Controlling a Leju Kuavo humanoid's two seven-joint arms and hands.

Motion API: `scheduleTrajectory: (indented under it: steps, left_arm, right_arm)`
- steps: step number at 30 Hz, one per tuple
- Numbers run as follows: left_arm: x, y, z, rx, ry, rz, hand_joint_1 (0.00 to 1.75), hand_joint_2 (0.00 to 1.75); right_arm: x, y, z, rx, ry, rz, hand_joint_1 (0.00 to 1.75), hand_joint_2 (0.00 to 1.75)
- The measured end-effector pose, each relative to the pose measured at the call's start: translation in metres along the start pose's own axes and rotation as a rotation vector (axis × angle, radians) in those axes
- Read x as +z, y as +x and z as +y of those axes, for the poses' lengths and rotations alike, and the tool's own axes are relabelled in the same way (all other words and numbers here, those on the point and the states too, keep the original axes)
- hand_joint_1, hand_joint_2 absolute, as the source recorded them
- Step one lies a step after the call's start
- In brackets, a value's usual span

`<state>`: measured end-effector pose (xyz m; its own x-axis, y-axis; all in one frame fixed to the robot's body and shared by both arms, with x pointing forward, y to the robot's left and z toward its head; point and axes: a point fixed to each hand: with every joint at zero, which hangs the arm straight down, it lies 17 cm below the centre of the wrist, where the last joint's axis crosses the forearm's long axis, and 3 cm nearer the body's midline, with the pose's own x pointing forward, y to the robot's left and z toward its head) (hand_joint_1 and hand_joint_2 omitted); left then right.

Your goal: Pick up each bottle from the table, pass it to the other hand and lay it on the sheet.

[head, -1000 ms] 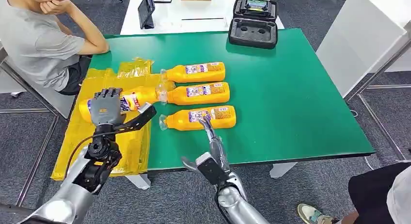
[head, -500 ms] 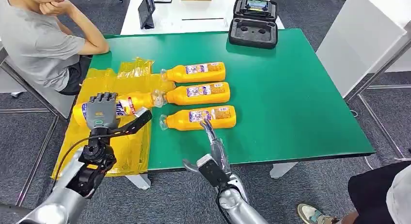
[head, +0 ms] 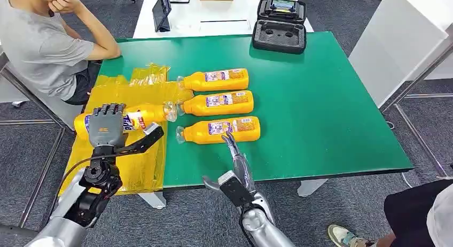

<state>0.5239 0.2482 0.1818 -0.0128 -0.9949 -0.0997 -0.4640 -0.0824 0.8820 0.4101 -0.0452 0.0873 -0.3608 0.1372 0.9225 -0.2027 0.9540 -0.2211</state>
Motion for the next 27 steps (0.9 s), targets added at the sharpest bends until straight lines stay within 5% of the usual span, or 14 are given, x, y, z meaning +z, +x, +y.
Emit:
scheduleTrajectory:
  steps: [16,27]
  left_arm:
    - [0.025,0.011,-0.019,-0.007,-0.072,-0.058,1.69,1.75]
    - [0.032,-0.008,-0.027,-0.045,-0.106,0.023,1.62,1.75]
  right_arm:
    - [0.001,-0.003,-0.004,-0.004,-0.015,0.009,0.00,1.75]
    - [0.009,-0.008,-0.004,-0.003,-0.020,0.026,0.00,1.75]
